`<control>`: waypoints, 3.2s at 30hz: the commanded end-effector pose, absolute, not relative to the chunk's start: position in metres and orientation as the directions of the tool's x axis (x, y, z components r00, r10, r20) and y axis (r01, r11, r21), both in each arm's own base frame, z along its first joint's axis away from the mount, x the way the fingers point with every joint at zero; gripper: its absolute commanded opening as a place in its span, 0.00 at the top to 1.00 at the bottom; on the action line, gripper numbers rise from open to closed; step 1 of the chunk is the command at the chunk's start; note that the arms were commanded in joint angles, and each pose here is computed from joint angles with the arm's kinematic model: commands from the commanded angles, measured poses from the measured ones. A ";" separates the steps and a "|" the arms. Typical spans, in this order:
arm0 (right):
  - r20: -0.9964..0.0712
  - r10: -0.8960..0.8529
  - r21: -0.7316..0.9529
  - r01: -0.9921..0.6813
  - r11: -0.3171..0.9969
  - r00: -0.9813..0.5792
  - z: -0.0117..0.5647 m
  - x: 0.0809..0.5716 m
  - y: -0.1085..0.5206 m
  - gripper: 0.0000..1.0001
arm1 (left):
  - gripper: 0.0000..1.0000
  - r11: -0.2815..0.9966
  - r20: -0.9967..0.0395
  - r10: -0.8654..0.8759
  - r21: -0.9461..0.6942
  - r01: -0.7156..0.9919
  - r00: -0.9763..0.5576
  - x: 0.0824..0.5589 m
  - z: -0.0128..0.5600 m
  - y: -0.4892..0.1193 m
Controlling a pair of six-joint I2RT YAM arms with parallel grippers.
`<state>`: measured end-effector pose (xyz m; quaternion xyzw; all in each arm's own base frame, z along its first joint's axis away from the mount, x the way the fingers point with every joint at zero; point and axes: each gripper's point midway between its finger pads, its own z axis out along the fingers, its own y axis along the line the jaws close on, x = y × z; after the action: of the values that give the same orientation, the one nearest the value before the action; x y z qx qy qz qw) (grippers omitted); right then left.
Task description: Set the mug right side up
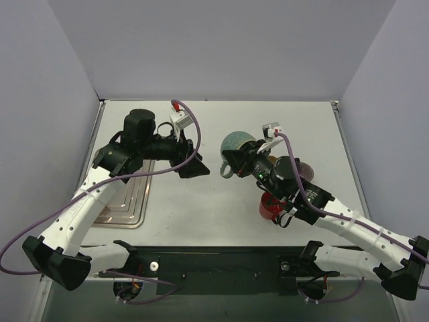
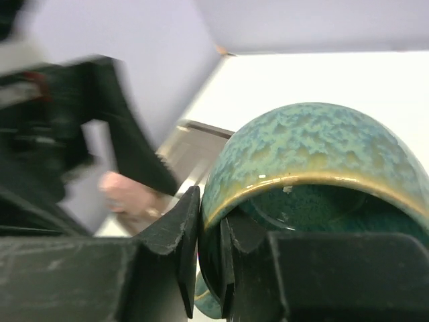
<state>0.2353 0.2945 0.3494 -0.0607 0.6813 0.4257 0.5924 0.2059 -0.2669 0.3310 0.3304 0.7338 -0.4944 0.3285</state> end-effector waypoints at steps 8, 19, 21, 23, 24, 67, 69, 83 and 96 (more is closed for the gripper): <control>-0.913 0.005 0.000 0.011 1.000 -0.409 0.290 0.235 0.091 1.00 | 0.12 0.739 -0.801 0.355 -0.076 0.670 -0.482 0.284 0.281 -0.170; -0.675 0.132 -0.046 0.220 0.974 -0.726 0.168 0.178 0.024 1.00 | 0.08 0.853 -0.723 0.376 0.024 0.522 -0.580 0.299 0.228 -0.075; -0.629 0.160 -0.039 0.236 0.971 -0.761 0.152 0.176 0.023 1.00 | 0.08 0.863 -0.712 0.369 0.025 0.504 -0.597 0.298 0.216 -0.065; -0.600 0.181 -0.026 0.246 0.969 -0.779 0.139 0.180 0.025 1.00 | 0.07 0.867 -0.696 0.371 0.022 0.498 -0.615 0.296 0.202 -0.060; -0.588 0.209 0.027 0.239 0.971 -0.781 0.131 0.187 0.033 1.00 | 0.07 0.870 -0.695 0.369 0.024 0.493 -0.617 0.297 0.199 -0.058; -0.581 0.368 0.278 0.248 0.928 -0.726 0.111 0.223 0.035 0.32 | 0.12 0.961 -0.463 0.267 0.196 0.196 -0.845 0.199 0.198 0.149; -0.586 0.358 0.301 0.215 0.929 -0.727 0.114 0.225 0.041 0.32 | 0.12 0.957 -0.466 0.289 0.171 0.235 -0.836 0.182 0.200 0.157; -0.586 0.344 0.312 0.187 0.931 -0.734 0.115 0.227 0.046 0.32 | 0.23 0.926 -0.471 0.378 0.185 0.329 -0.797 0.173 0.105 0.216; -0.590 0.312 0.286 0.169 0.943 -0.745 0.114 0.224 0.048 0.32 | 0.37 0.901 -0.516 0.434 0.244 0.359 -0.738 0.208 0.061 0.225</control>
<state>0.2236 0.0486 0.1114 0.1391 0.9269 0.1146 0.3292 0.1810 0.2199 0.0621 0.1880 0.9482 0.0536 0.2506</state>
